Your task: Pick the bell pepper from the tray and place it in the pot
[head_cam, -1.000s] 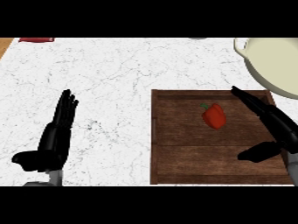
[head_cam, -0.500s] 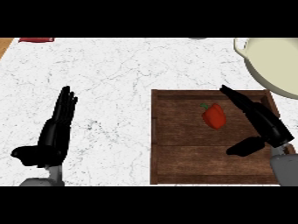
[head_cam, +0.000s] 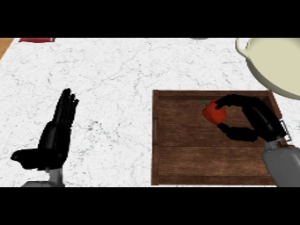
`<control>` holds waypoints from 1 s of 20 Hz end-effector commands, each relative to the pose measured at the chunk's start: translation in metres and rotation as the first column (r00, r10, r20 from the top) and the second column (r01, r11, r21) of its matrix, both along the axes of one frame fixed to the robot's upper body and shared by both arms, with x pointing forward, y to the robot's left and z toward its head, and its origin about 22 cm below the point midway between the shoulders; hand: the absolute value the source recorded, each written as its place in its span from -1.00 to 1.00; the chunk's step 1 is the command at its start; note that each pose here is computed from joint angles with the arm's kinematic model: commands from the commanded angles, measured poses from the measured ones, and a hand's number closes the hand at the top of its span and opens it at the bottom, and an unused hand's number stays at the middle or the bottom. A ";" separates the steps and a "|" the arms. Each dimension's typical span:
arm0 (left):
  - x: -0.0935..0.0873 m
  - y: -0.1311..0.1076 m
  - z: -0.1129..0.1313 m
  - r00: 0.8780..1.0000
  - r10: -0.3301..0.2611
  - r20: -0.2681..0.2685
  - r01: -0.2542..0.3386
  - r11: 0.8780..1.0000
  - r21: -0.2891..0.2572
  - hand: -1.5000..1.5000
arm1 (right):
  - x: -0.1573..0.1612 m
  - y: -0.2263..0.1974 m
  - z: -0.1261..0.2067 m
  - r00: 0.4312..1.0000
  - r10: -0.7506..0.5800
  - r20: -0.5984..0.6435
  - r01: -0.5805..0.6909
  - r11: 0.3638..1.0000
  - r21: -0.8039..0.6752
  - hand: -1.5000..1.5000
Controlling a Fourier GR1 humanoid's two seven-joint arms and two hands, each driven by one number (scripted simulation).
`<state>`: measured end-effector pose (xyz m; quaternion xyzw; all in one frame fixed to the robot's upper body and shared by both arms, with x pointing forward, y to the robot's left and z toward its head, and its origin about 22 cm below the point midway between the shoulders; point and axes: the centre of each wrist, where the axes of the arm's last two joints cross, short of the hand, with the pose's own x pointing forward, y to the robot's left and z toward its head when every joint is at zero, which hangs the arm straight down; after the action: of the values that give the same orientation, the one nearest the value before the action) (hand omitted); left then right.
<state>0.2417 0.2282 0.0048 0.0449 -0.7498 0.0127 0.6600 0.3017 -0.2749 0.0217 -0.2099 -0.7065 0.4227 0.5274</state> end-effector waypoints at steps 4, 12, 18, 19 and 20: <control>-0.001 -0.014 0.000 1.000 0.009 -0.003 -0.009 1.000 0.006 0.00 | 0.002 0.012 -0.006 0.995 -0.004 0.097 0.004 1.000 0.006 1.00; 0.009 -0.020 0.011 0.997 -0.065 0.032 0.065 0.998 -0.007 0.00 | 0.057 0.006 0.014 0.909 -0.417 0.007 0.415 0.903 -0.112 1.00; 0.013 -0.026 0.019 0.990 -0.125 0.059 0.125 0.992 0.009 0.00 | 0.092 -0.014 0.051 0.659 -0.752 -0.031 0.722 0.643 -0.256 1.00; 0.013 -0.032 0.016 0.990 -0.130 0.054 0.131 0.991 -0.004 0.00 | 0.101 -0.008 0.062 0.615 -0.789 -0.010 0.762 0.597 -0.251 1.00; 0.015 -0.035 0.015 0.989 -0.137 0.057 0.137 0.991 0.012 0.00 | 0.112 -0.008 0.086 0.588 -0.808 0.040 0.790 0.562 -0.246 1.00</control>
<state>0.2531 0.2031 0.0187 0.0064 -0.7673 -0.0205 0.6409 0.3858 -0.2848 0.0666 -0.4789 -0.5123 0.2862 0.6529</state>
